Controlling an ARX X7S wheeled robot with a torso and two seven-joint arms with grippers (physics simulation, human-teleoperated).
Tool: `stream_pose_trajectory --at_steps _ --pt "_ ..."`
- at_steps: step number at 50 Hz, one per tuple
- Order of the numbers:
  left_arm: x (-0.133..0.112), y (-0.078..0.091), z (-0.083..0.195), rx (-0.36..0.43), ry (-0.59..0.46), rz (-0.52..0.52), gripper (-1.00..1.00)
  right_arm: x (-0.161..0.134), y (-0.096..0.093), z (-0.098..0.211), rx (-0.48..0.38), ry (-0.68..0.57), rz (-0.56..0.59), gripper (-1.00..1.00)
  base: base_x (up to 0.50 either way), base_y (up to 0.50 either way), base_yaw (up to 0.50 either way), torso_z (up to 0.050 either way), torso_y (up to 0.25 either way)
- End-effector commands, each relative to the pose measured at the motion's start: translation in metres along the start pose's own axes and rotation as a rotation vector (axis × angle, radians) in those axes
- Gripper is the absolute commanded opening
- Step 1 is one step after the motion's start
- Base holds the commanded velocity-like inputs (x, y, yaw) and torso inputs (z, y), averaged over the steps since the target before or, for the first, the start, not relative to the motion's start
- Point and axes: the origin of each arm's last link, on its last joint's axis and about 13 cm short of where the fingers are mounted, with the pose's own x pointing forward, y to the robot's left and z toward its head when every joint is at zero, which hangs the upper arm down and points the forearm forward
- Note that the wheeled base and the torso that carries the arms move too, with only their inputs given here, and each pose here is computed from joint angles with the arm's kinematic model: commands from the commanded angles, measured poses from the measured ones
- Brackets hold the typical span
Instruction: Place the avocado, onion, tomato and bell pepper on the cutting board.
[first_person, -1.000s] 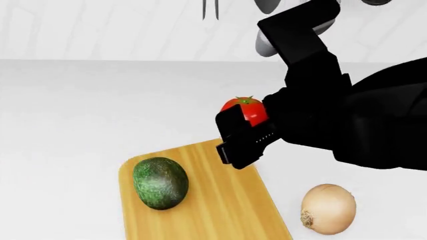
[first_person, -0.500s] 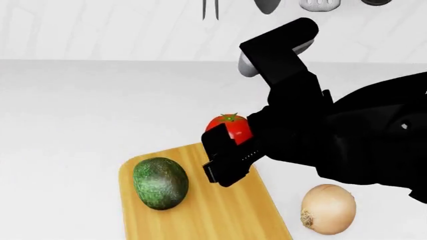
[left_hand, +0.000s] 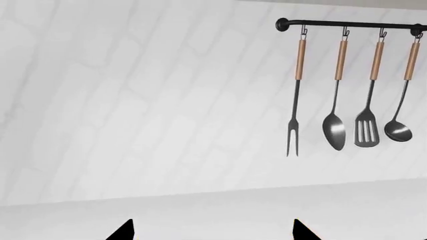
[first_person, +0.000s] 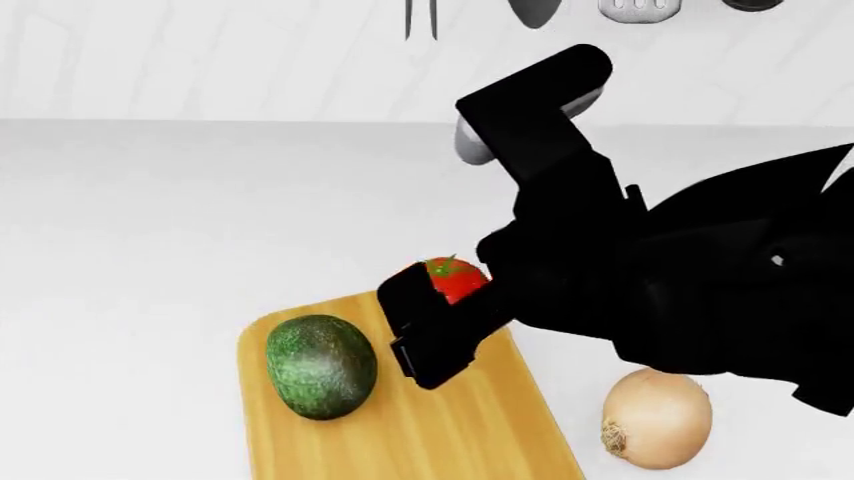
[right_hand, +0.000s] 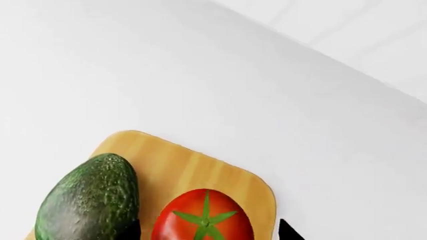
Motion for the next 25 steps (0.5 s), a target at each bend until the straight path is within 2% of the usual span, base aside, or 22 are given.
stream_pose_trajectory --at_steps 1,15,25 --pt "-0.001 0.000 -0.001 -0.003 -0.002 0.000 1.00 -0.011 0.000 0.005 -0.028 -0.028 -0.024 1.00 0.00 0.00 0.00 0.000 0.000" --pt "-0.003 0.000 0.001 -0.006 -0.011 -0.002 1.00 -0.035 0.014 0.021 -0.100 -0.088 -0.030 1.00 0.00 0.00 0.00 0.000 0.000" --pt "-0.004 0.000 0.001 -0.007 -0.013 -0.008 1.00 -0.061 0.018 0.017 -0.132 -0.052 -0.092 1.00 0.00 0.00 0.00 0.000 0.000"
